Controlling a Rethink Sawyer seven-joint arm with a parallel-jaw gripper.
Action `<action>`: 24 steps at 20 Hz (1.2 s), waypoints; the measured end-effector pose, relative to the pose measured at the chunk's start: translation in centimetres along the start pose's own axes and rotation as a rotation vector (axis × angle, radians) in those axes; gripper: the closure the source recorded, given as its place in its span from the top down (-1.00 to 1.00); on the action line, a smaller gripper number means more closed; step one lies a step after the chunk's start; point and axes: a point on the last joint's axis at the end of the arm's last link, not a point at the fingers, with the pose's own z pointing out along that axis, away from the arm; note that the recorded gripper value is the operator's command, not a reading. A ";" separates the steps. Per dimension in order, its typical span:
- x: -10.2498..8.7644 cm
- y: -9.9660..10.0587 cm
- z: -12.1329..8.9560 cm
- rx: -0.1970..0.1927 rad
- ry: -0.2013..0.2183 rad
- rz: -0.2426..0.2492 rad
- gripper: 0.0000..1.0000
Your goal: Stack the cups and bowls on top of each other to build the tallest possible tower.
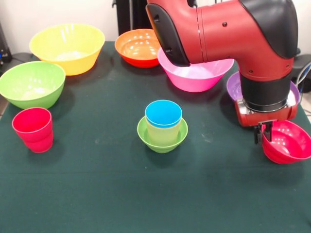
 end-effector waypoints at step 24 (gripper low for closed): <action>-7.4 -5.1 -8.1 -0.094 -0.006 0.126 -1.00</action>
